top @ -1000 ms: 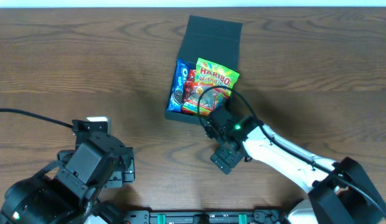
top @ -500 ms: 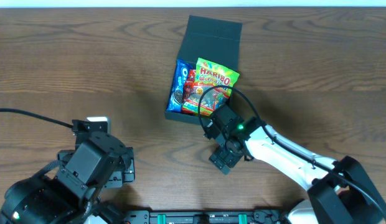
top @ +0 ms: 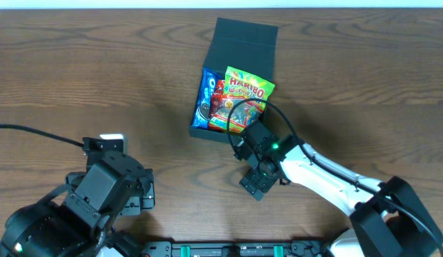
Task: Pack container
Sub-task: 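Grasp the dark wrapped candy with the right gripper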
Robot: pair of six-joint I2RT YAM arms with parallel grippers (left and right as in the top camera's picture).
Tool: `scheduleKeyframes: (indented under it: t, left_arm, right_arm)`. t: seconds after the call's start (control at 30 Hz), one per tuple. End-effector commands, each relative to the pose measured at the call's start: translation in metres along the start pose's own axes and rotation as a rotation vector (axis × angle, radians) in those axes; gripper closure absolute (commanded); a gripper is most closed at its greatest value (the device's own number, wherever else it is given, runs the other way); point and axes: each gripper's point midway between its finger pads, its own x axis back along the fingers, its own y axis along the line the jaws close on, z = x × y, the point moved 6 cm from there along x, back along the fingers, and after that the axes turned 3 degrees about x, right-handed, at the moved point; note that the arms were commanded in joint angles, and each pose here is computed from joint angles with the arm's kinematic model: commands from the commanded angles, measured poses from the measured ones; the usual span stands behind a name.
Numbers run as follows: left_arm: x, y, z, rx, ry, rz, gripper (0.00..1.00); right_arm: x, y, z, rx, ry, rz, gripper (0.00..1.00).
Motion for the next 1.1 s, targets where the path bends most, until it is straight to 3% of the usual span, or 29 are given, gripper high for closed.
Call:
scheduleKeyframes:
  t: [0.0,0.43,0.53,0.6,0.7,0.83,0.93,1.07]
  left_arm:
    - [-0.0009,-0.0002,-0.0002,0.003,0.000,-0.004,0.05]
    - [-0.0009,-0.0009,-0.0011,0.005,-0.005,0.000,0.05]
    - [-0.0009,-0.0010,-0.0012,0.005,-0.005,0.000,0.05]
    - [-0.0009,-0.0009,-0.0011,0.005,-0.005,0.000,0.05]
    - [-0.0009,-0.0010,-0.0012,0.005,-0.005,0.000,0.05]
    - [-0.0009,-0.0010,-0.0012,0.005,-0.005,0.000,0.05]
    - [-0.0009,-0.0009,-0.0011,0.005,-0.005,0.000,0.05]
    - [-0.0009,-0.0010,-0.0012,0.005,-0.005,0.000,0.05]
  right_arm:
    - [-0.0048,-0.0005,0.0027,-0.011,0.008,-0.009,0.01]
    - [-0.0100,-0.0012,0.0012,-0.018,0.005,-0.008,0.01]
    - [-0.0101,-0.0012,0.0013,-0.018,0.005,-0.008,0.18]
    - [-0.0101,-0.0012,0.0014,-0.018,0.005,-0.008,0.36]
    - [-0.0101,-0.0012,0.0015,-0.018,0.006,-0.008,0.39]
    - [-0.0101,-0.0011,0.0017,-0.018,0.007,-0.008,0.56]
    - [-0.0101,-0.0010,0.0022,-0.019,0.010,-0.008,0.57]
    - [-0.0101,-0.0007,0.0038,-0.019,0.018,-0.010,0.69]
